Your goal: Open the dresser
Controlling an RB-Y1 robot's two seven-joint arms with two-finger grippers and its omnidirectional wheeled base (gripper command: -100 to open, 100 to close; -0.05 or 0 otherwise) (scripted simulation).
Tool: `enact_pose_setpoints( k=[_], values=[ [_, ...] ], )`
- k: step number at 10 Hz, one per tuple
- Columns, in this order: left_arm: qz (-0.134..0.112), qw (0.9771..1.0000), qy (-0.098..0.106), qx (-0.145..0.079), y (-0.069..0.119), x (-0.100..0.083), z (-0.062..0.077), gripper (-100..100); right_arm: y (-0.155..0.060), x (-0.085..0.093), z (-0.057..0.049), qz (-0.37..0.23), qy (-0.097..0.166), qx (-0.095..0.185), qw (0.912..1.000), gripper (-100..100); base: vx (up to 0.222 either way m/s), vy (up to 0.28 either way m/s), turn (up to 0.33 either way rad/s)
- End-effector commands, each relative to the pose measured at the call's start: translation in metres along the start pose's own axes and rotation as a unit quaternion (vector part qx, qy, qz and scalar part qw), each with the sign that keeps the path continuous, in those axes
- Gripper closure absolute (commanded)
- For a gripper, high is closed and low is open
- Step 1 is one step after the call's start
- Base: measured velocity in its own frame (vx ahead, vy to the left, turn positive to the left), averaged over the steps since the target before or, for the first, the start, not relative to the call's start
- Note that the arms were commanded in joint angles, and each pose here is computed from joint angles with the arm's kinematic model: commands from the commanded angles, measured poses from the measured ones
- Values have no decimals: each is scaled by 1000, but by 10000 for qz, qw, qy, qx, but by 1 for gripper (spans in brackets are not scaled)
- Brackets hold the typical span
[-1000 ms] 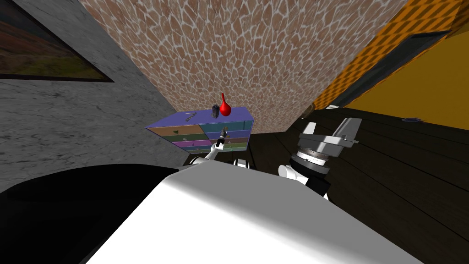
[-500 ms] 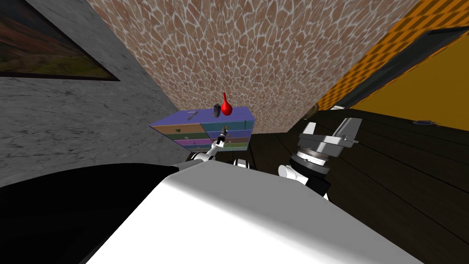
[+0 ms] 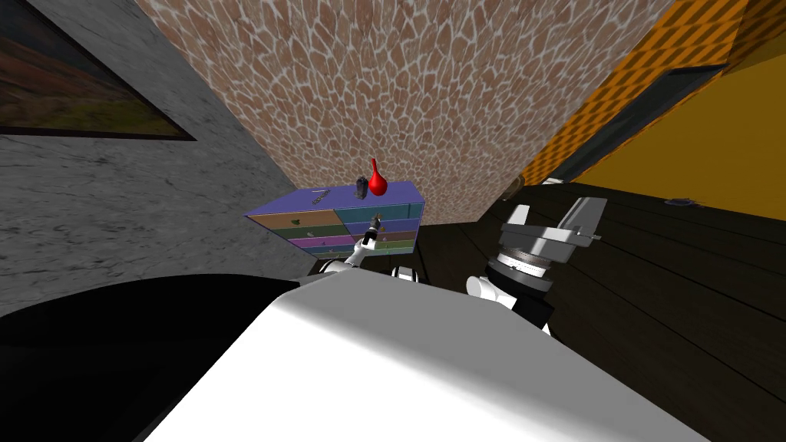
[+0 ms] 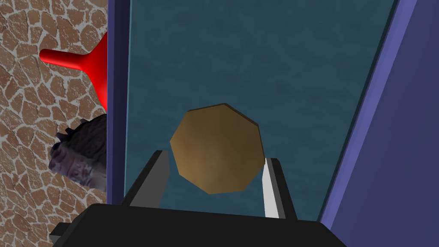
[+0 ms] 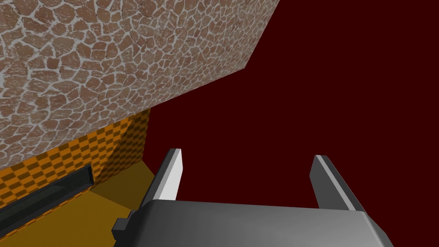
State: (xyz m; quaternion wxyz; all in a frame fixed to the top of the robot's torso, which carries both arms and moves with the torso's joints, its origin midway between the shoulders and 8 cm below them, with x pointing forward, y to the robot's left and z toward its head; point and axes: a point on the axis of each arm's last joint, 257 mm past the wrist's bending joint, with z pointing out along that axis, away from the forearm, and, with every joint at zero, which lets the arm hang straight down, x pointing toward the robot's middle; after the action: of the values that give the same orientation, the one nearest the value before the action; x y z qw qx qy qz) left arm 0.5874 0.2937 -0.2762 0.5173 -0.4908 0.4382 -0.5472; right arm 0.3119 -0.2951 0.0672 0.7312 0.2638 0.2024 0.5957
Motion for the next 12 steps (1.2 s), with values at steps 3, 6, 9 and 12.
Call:
enact_pose_setpoints(
  k=[3,6,9,12],
  values=[
    [-47,9999,-105,-66,11,0,-30,100,0,0,0,0,0,0,10000,0,26,27,-73],
    [-66,9998,-185,-86,14,0,-44,100,0,0,0,0,0,0,10000,0,26,27,-73],
    [-77,9996,-263,-40,10,-1,-57,100,0,0,0,1,-1,0,10000,0,18,10,-49],
    [-70,9993,-377,7,5,-5,-73,100,0,0,0,0,0,0,10000,0,25,29,-79]
  ],
)
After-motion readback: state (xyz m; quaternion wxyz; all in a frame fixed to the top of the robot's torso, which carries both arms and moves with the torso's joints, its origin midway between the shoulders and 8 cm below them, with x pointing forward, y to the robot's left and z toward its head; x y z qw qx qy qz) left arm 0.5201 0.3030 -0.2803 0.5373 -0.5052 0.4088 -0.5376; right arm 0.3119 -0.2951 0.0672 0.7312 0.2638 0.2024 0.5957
